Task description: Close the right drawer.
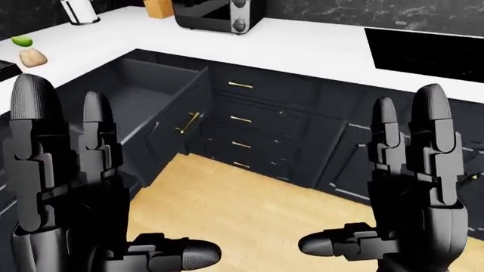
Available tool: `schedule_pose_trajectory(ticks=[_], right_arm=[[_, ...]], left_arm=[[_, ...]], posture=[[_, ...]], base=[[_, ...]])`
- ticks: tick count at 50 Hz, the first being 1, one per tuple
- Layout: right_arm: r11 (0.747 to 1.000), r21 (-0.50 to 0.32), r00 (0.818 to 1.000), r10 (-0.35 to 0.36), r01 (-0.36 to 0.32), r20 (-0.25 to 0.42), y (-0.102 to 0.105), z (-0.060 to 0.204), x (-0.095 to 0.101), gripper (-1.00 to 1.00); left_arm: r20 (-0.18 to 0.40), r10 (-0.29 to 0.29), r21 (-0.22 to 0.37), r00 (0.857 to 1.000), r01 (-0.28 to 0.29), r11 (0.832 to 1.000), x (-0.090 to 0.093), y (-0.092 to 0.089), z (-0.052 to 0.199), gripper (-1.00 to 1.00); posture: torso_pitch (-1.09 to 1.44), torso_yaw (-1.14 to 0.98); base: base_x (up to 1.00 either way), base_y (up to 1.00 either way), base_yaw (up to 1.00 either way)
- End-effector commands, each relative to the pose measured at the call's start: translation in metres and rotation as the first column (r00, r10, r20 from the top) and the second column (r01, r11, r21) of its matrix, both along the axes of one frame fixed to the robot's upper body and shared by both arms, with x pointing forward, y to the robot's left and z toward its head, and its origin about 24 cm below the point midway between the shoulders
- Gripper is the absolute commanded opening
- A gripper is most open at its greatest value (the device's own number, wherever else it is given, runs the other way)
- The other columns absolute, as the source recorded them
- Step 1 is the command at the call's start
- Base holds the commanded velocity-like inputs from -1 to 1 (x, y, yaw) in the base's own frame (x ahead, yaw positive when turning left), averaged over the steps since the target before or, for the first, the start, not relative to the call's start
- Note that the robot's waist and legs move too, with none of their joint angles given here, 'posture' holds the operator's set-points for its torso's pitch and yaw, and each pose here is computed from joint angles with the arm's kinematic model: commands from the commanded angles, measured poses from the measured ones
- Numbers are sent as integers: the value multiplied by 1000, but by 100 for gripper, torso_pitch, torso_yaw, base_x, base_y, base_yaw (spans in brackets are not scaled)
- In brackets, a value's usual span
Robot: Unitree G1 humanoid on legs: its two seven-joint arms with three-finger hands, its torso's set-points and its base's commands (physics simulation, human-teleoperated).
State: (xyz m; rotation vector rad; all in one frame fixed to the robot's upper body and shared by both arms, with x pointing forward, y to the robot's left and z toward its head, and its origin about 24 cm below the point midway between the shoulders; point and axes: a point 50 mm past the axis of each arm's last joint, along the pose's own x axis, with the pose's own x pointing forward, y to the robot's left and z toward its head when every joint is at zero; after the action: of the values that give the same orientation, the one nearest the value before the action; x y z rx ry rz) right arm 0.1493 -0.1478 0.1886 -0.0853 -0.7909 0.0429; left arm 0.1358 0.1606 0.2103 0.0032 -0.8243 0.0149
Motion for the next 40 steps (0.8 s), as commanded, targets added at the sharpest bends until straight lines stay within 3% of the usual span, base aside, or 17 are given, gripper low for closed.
schedule_pose_trajectory(ticks=[1, 40], right_arm=[[1000, 4, 998, 0, -1, 70, 0, 10, -7, 100], [1000, 6, 998, 0, 0, 67, 0, 9, -6, 100]], left_arm=[[65, -6, 7, 998, 6, 1000, -7, -1, 8, 100], [65, -6, 2, 998, 5, 1000, -7, -1, 8, 100]], posture=[[0, 0], [0, 0]], base=[[0, 0, -41], [0, 0, -38]])
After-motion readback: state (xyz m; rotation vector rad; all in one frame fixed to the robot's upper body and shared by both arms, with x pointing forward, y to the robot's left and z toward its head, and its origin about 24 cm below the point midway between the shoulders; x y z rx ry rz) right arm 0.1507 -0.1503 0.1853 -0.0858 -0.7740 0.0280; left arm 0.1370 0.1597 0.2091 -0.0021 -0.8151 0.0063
